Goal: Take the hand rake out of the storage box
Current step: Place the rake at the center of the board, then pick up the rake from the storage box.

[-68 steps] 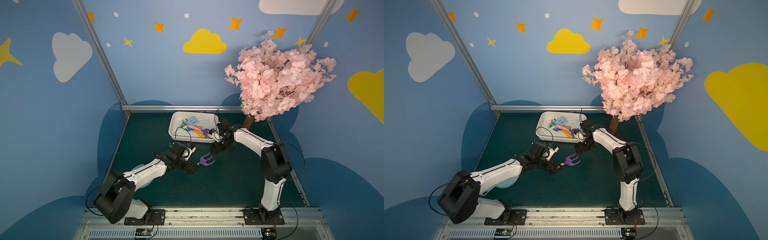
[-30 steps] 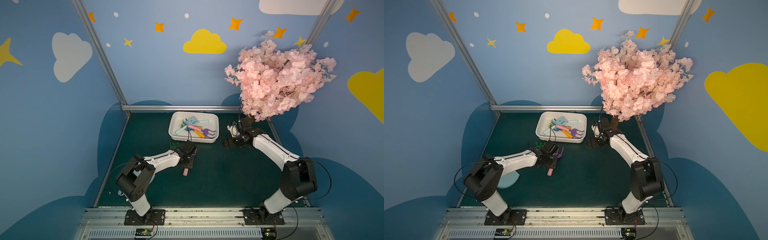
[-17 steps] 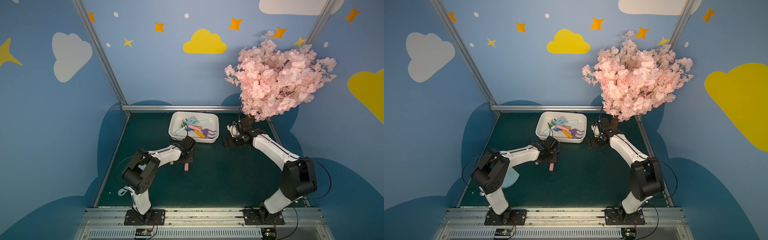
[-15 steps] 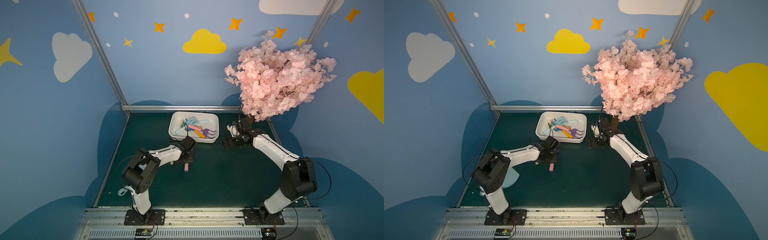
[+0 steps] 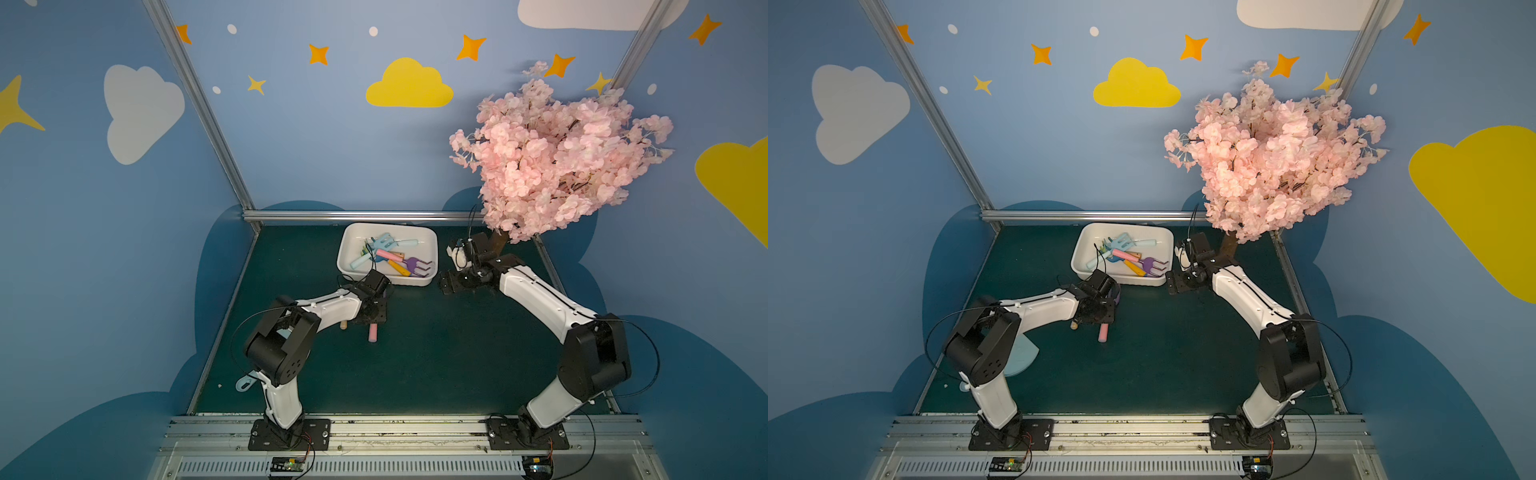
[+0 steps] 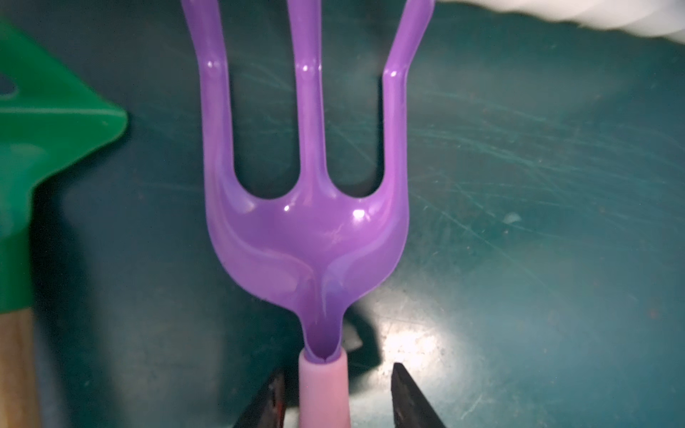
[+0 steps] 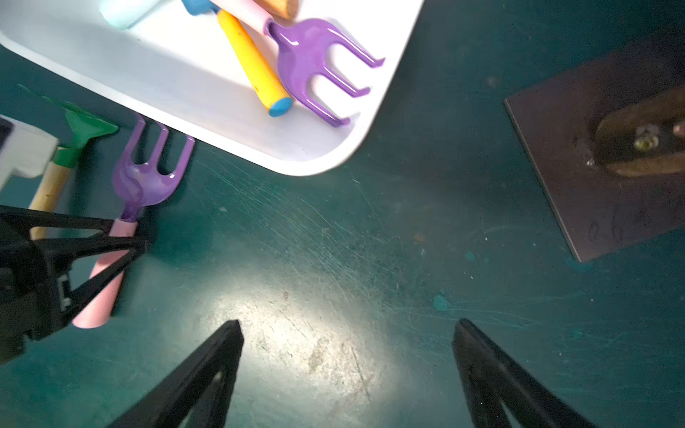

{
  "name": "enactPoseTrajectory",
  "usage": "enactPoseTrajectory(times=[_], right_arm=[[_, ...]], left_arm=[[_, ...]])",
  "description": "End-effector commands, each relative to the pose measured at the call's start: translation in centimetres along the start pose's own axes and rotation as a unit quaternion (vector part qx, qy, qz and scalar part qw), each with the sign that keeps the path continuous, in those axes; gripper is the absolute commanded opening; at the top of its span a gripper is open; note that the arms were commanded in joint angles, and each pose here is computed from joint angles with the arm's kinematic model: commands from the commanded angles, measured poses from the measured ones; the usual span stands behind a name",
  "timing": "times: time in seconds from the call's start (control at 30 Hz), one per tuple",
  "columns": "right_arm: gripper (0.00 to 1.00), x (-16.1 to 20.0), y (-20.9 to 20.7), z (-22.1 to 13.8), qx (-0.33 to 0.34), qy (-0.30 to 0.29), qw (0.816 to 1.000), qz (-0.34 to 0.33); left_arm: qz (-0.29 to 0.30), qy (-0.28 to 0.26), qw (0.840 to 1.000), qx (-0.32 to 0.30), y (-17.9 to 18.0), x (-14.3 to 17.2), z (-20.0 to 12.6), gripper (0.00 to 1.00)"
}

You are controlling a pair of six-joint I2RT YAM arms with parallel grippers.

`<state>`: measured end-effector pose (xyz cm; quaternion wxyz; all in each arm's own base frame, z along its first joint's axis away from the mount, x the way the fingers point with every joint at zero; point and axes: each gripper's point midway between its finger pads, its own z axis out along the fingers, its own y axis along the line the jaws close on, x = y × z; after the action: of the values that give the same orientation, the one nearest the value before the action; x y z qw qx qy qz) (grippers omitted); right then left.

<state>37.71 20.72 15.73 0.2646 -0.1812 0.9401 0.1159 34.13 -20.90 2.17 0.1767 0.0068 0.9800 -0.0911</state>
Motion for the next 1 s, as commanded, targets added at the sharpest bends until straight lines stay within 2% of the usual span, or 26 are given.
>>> enactPoseTrajectory(times=[0.0, 0.13, 0.23, 0.27, 0.3, 0.37, 0.57, 0.77, 0.97], right_arm=[[0.93, -2.2, 2.1, 0.3, 0.004, -0.017, 1.0, -0.006], [0.92, -4.2, 3.7, 2.3, -0.005, -0.026, 1.0, -0.017], [0.9, -5.4, 3.2, 4.0, 0.026, -0.021, 0.999, -0.006], [0.88, -5.6, 3.1, 4.6, 0.038, -0.015, 0.999, -0.008], [0.84, -5.4, 3.0, 5.2, 0.046, -0.006, 0.999, -0.01], [0.77, -5.0, 2.4, 6.5, 0.075, 0.013, 0.997, -0.011], [0.62, -5.4, 1.8, 9.4, 0.116, 0.032, 0.993, -0.016], [0.66, -7.1, 4.4, 12.6, 0.081, 0.018, 0.991, -0.106], [0.75, -9.6, 7.0, 15.8, 0.019, -0.032, 0.98, -0.198]], left_arm=[[0.005, 0.001, 1.0, 0.015, 0.0, 0.3, 0.0, 0.54], [0.005, -0.027, 0.999, 0.03, 0.4, -0.9, -2.1, 0.7], [-0.003, -0.061, 0.997, 0.05, 1.6, -1.9, -3.7, 0.8], [-0.008, -0.077, 0.995, 0.063, 1.9, -2.4, -4.2, 0.95], [-0.012, -0.093, 0.993, 0.074, 2.1, -3.0, -4.7, 1.0], [-0.015, -0.124, 0.988, 0.095, 2.6, -4.3, -5.6, 1.0], [-0.002, -0.178, 0.979, 0.101, 3.9, -6.6, -7.7, 1.0], [-0.002, -0.207, 0.972, 0.115, 4.6, -6.9, -8.2, 1.0], [-0.005, -0.214, 0.97, 0.117, 5.1, -7.0, -8.4, 1.0]])
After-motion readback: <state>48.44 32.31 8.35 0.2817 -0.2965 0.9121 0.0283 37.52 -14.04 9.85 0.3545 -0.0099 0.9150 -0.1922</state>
